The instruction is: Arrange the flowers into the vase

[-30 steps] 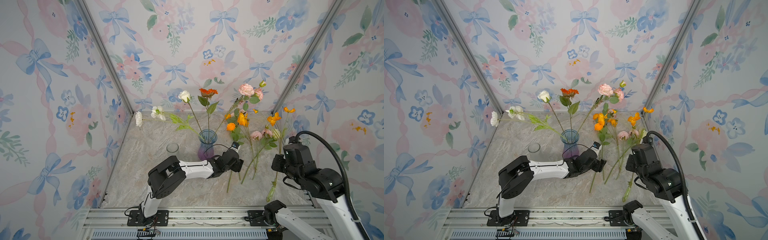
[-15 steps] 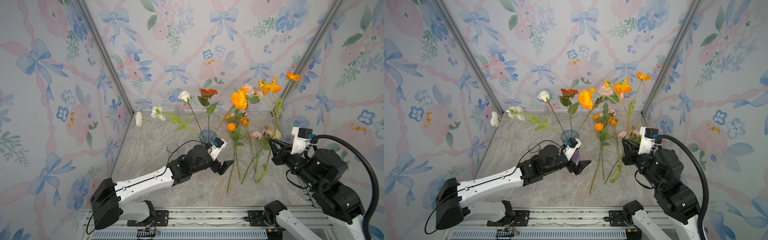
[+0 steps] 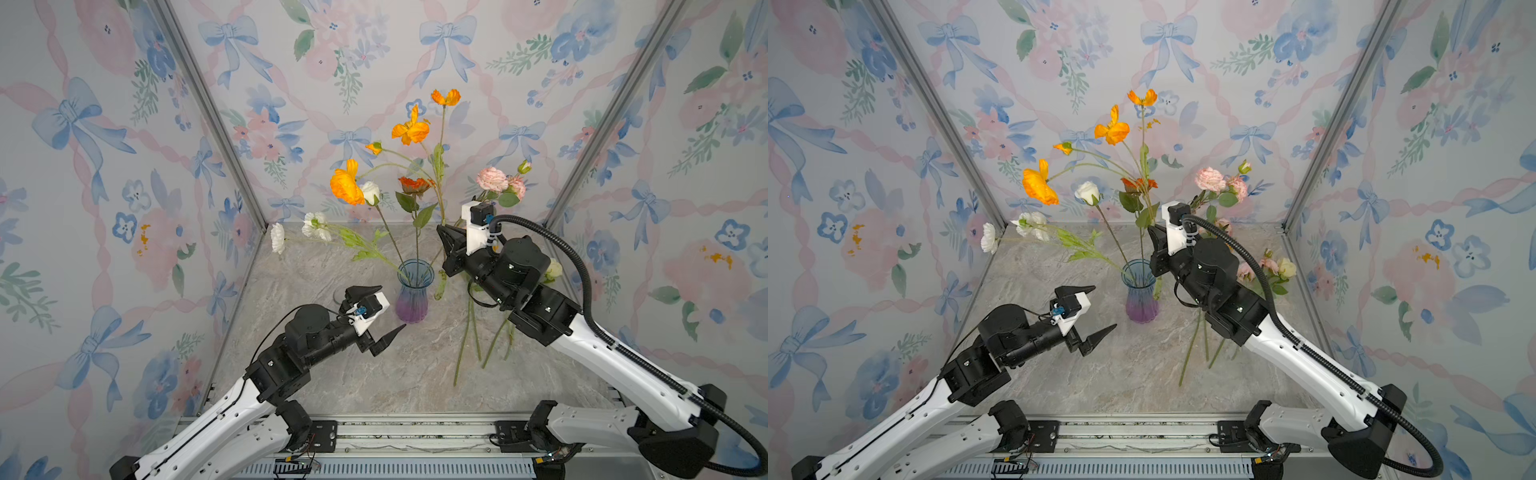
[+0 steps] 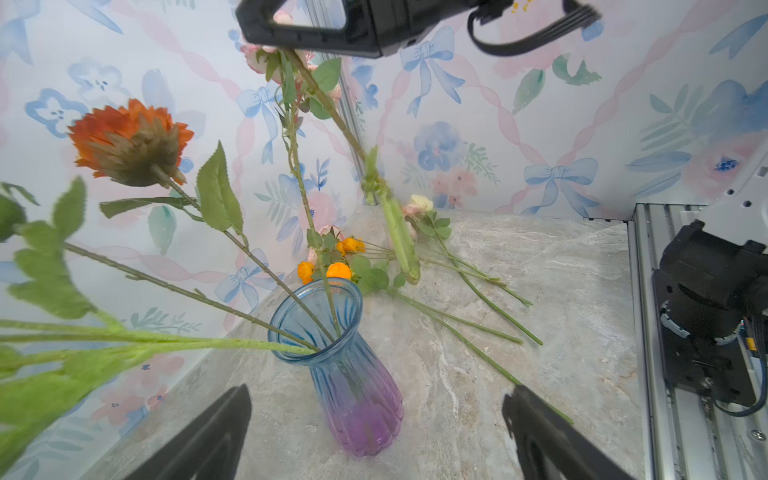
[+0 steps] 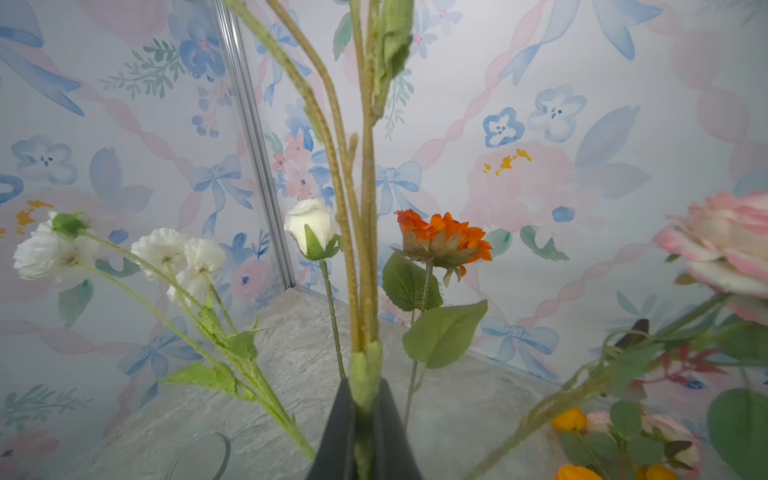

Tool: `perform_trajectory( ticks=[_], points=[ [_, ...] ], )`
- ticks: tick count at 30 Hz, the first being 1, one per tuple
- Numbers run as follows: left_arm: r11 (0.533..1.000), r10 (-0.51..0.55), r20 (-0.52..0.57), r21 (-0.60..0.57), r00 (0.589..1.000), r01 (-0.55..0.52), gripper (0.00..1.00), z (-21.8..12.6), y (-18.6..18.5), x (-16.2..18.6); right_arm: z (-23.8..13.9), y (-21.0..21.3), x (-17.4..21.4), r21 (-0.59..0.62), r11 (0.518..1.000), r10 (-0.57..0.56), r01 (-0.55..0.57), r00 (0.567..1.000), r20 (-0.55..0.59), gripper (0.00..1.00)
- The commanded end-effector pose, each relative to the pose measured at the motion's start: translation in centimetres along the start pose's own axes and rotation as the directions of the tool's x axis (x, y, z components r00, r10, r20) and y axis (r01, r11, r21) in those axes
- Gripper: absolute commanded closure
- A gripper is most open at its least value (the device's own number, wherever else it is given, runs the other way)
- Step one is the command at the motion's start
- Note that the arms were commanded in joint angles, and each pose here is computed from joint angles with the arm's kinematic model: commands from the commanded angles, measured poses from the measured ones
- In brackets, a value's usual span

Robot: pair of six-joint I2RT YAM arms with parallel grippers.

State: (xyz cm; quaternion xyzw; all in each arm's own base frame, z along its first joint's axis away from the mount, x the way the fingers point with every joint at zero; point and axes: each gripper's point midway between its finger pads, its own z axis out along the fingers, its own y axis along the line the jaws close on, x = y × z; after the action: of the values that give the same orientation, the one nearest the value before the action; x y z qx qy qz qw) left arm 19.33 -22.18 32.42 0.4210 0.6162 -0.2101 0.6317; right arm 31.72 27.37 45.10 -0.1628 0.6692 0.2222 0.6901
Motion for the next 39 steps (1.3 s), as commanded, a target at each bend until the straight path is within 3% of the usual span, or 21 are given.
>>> perform_trajectory(
  ticks=[1,7,17,27,39],
  points=[
    [0.999,0.016,0.005,0.028,1.0,-0.017,0.02,-0.9,-0.8,2.0,0.4,0.1,-6.0,0.039,0.999,0.027,-0.038,0.97,0.243,1.0],
    [0.998,-0.006,0.08,-0.068,0.997,0.012,0.02,-2.4,0.2,2.2,1.7,0.3,-3.7,0.12,0.992,-0.013,-0.028,0.946,0.324,1.0],
    [0.999,-0.03,0.075,-0.031,0.997,0.033,0.02,-1.6,-0.4,2.9,-0.1,2.3,1.7,0.239,0.971,-0.12,0.023,0.909,0.398,1.0],
    [0.999,-0.039,0.054,-0.012,0.998,0.04,0.02,-1.0,-0.6,3.5,0.1,1.7,4.9,0.356,0.934,-0.185,0.039,0.904,0.385,1.0],
    [0.999,-0.044,0.034,0.001,0.998,0.044,0.02,-0.4,-0.6,4.1,0.8,0.0,9.8,0.423,0.906,-0.159,0.02,0.942,0.296,1.0]
  ],
)
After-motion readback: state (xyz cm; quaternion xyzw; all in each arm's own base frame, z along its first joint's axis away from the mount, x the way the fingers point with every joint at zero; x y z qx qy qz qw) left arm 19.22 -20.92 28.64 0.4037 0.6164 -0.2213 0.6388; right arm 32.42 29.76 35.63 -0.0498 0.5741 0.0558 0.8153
